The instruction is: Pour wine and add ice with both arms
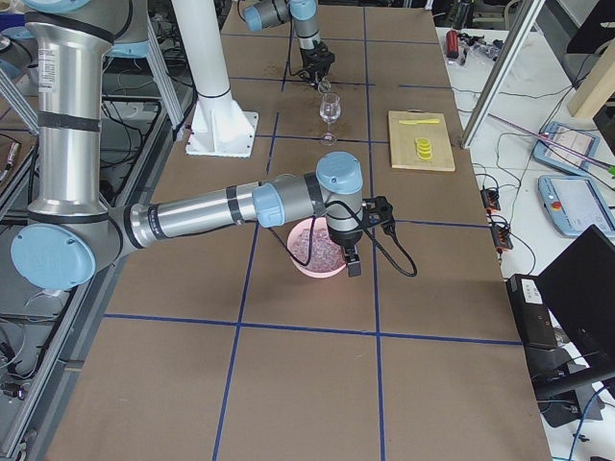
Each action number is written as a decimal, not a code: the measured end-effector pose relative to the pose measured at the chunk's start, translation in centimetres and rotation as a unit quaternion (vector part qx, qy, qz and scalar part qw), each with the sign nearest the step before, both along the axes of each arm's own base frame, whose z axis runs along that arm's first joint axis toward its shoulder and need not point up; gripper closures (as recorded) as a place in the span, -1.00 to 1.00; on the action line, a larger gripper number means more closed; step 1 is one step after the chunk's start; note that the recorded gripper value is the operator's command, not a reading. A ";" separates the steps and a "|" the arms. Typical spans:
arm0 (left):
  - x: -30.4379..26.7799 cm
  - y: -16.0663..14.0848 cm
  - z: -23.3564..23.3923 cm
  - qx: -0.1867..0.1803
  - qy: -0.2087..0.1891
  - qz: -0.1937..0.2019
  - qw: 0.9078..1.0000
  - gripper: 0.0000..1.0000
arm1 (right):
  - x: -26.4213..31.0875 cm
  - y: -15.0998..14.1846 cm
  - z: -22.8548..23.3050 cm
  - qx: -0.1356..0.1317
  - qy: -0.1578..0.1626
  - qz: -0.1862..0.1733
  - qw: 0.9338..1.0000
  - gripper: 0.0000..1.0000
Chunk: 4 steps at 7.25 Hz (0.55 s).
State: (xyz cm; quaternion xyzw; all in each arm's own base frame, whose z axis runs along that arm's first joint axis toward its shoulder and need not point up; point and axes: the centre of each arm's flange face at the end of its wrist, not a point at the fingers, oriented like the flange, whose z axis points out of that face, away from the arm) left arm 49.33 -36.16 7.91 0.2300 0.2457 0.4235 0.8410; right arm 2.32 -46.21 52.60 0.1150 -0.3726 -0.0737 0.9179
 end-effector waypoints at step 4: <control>1.0 -0.5 -1.9 -0.016 -0.035 0.000 0.999 1.00 | 0.0 0.1 0.1 -0.002 0.000 0.000 1.000 -1.00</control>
